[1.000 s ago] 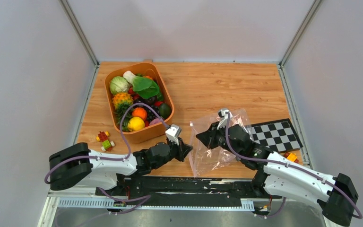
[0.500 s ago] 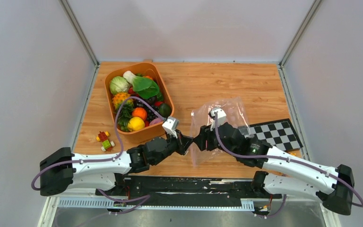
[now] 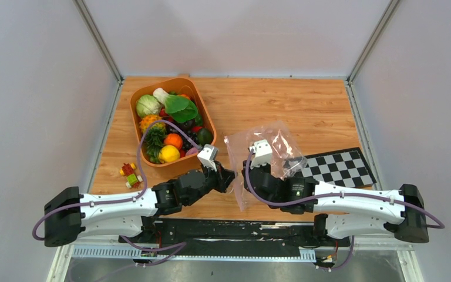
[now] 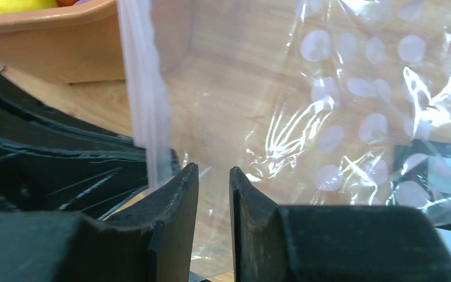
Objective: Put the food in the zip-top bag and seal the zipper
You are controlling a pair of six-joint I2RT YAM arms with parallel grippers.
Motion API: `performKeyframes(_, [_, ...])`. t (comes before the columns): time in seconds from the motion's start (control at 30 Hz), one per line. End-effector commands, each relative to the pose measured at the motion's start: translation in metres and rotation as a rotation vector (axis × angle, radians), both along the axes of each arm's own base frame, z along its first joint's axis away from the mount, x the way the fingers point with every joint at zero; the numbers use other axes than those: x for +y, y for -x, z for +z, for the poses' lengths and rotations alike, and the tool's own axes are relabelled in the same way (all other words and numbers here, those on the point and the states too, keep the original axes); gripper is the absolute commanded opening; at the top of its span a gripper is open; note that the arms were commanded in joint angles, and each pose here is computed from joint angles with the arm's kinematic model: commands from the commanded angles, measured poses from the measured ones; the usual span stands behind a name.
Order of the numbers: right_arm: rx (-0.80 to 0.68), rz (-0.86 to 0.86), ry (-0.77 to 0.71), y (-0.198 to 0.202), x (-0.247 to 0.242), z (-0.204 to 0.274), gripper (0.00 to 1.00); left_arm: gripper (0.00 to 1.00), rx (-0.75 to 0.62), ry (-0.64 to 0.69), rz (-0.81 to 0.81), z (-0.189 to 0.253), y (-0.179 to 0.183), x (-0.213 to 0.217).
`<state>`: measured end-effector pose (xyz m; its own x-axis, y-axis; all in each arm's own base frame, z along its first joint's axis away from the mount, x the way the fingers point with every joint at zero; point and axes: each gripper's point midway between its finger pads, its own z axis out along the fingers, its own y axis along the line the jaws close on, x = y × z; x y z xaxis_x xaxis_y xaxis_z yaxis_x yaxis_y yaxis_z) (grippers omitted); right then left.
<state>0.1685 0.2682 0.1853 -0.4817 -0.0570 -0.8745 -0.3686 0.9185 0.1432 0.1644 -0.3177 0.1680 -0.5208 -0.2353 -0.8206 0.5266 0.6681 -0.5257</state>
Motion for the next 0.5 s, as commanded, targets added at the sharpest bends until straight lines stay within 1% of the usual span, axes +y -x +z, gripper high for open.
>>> performKeyframes(0.0, [-0.064, -0.097, -0.031, -0.011, -0.009, 0.023, 0.26, 0.0, -0.023, 0.07, 0.027, 0.029, -0.003, 0.002])
performKeyframes(0.07, [-0.048, -0.062, -0.043, -0.007, -0.005, 0.025, 0.28, 0.0, -0.025, 0.075, 0.031, 0.031, -0.003, 0.004])
performKeyframes(0.13, [-0.056, 0.086, -0.062, 0.005, 0.012, 0.031, 0.31, 0.0, -0.022, 0.068, 0.04, 0.028, -0.004, 0.006])
performKeyframes(0.17, [-0.053, 0.141, -0.096, 0.011, 0.019, 0.035, 0.33, 0.0, -0.02, 0.067, 0.044, 0.028, -0.004, 0.007])
performKeyframes(0.2, [-0.051, 0.187, -0.128, 0.016, 0.025, 0.038, 0.37, 0.0, -0.019, 0.068, 0.049, 0.029, -0.004, 0.007])
performKeyframes(0.27, [-0.04, 0.274, -0.142, 0.027, 0.032, 0.034, 0.45, 0.0, -0.018, 0.068, 0.054, 0.03, -0.005, 0.008])
performKeyframes(0.37, [-0.029, 0.318, -0.121, 0.033, 0.036, 0.026, 0.5, 0.0, -0.007, 0.069, 0.058, 0.032, -0.005, 0.008])
performKeyframes(0.47, [-0.024, 0.333, -0.08, 0.035, 0.04, 0.017, 0.51, 0.0, 0.009, 0.075, 0.07, 0.033, -0.006, 0.008])
